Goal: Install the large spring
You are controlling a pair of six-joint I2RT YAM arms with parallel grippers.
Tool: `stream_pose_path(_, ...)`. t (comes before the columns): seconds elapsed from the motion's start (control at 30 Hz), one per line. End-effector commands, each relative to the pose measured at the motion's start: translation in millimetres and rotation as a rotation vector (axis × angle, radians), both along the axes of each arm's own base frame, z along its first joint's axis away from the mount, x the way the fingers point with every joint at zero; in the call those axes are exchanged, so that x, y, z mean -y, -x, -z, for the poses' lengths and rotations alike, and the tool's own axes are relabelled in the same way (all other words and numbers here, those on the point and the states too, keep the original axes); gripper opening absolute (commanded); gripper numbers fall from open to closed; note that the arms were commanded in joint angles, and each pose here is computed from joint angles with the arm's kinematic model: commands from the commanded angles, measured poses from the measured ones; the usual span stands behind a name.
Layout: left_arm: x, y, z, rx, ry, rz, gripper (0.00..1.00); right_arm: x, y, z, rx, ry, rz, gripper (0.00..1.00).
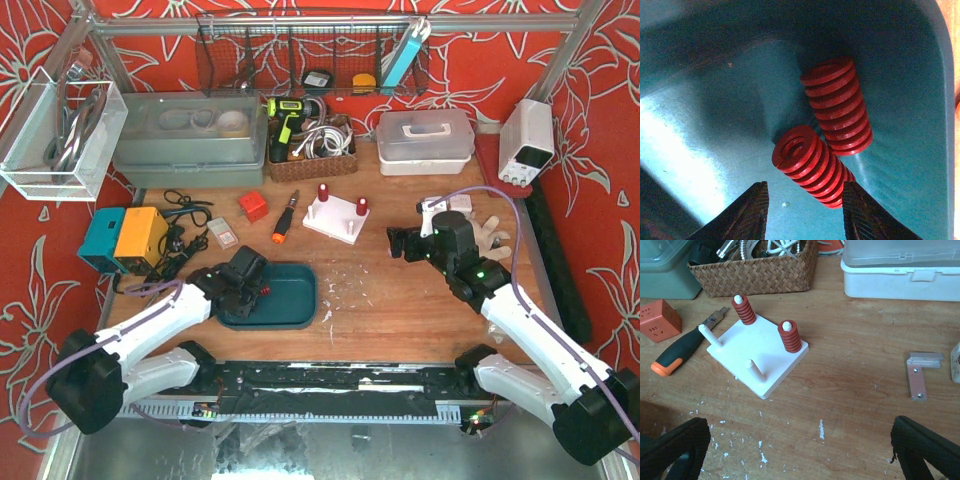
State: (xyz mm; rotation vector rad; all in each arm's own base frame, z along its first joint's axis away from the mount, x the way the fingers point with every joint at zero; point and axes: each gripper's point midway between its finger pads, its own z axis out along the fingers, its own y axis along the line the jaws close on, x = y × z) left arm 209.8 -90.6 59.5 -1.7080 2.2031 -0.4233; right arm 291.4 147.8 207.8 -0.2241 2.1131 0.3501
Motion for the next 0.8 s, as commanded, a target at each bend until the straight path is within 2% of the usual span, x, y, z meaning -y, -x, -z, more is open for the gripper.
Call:
stream_pose_path(0.0, 0, -1, 3, -0.017, -0.004, 0.004, 0.45, 5, -1, 2, 0.006, -0.002, 0.025, 0.99)
stream_pose_path(0.33, -2, -7, 19, -0.052, -0.04, 0.037, 0.49, 4, -1, 3, 0.007, -0.004, 0.025, 0.99)
stream_pose_path(0.77, -8, -7, 35, -0.091, -0.071, 0.047, 0.49, 4, -1, 3, 0.012, -0.005, 0.023, 0.99)
